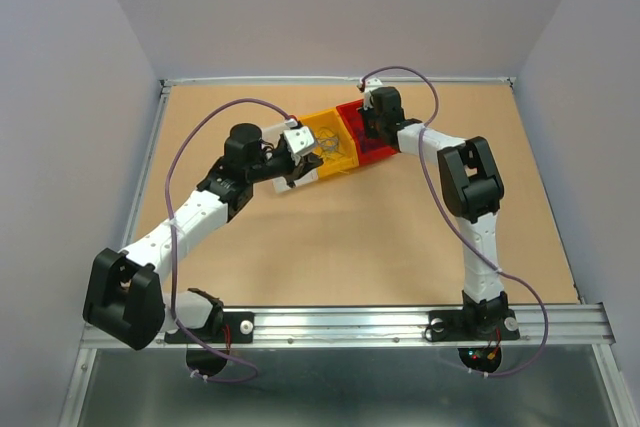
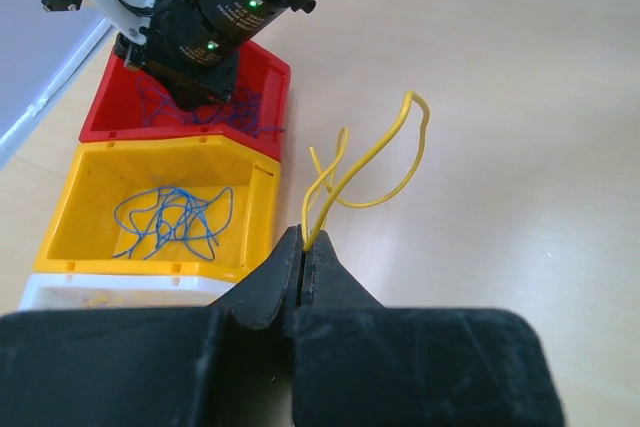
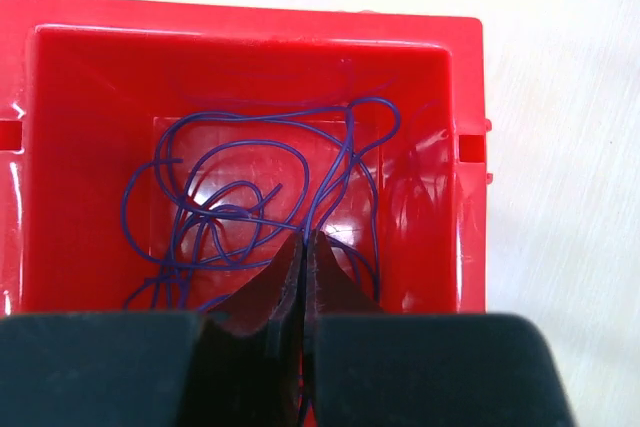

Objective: Untangle the cables

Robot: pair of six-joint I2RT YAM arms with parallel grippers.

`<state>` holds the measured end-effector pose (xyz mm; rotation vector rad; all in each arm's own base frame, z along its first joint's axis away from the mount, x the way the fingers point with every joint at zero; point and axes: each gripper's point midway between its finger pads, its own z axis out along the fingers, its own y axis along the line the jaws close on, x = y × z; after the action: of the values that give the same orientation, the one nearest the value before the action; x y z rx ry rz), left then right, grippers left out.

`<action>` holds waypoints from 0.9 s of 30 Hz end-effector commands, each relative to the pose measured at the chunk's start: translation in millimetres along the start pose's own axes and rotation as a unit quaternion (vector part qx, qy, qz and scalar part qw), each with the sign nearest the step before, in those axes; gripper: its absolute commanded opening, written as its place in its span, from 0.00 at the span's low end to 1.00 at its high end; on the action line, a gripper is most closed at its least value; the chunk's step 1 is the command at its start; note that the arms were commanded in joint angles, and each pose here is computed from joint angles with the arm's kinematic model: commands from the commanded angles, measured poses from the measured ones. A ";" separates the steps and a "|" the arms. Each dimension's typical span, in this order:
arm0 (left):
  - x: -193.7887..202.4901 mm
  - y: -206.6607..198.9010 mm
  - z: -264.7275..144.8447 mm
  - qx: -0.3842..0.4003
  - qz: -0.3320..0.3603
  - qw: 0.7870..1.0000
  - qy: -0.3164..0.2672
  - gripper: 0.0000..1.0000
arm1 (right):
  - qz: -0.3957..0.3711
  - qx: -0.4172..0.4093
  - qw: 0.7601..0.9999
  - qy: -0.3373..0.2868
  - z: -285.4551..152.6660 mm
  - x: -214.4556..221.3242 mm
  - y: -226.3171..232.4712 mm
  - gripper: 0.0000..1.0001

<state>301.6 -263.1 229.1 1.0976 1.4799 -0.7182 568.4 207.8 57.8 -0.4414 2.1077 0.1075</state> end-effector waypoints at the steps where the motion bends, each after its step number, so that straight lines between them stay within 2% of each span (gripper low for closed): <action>1: -35.9 18.7 -0.2 -0.025 0.028 0.999 -0.035 0.00 | 0.023 -0.016 0.998 -0.052 -17.8 -51.8 3.7 0.01; 6: -45.4 24.9 0.7 -0.032 0.021 0.999 -0.034 0.00 | 0.038 -0.009 0.996 -0.085 -47.7 -84.2 -1.7 0.23; 10: -55.9 46.8 6.2 -0.062 0.028 0.997 -0.032 0.00 | 0.045 -0.017 0.994 -0.100 -65.3 -98.5 -0.3 0.31; 14: -47.1 60.7 12.9 -0.067 0.020 0.998 -0.009 0.00 | 0.051 -0.026 0.992 -0.116 -82.6 -111.3 1.9 0.42; 15: -43.7 65.3 11.5 -0.071 0.018 0.997 -0.003 0.00 | 0.052 -0.025 0.991 -0.119 -86.3 -114.4 0.6 0.50; 18: -40.3 74.7 8.4 -0.084 0.020 0.996 0.007 0.00 | 0.052 -0.026 0.990 -0.127 -98.3 -119.8 0.4 0.60; 20: -36.0 85.7 0.2 -0.098 0.022 0.995 0.017 0.00 | 0.051 -0.040 0.989 -0.131 -105.0 -123.0 4.2 0.65; 27: -16.4 109.0 -29.8 -0.120 0.043 0.989 0.075 0.00 | 0.078 -0.057 0.986 -0.138 -122.3 -126.5 9.9 0.69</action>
<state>381.5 -216.5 238.0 0.9963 1.6398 -0.4871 542.0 217.8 204.6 -0.3271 1.9073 0.2975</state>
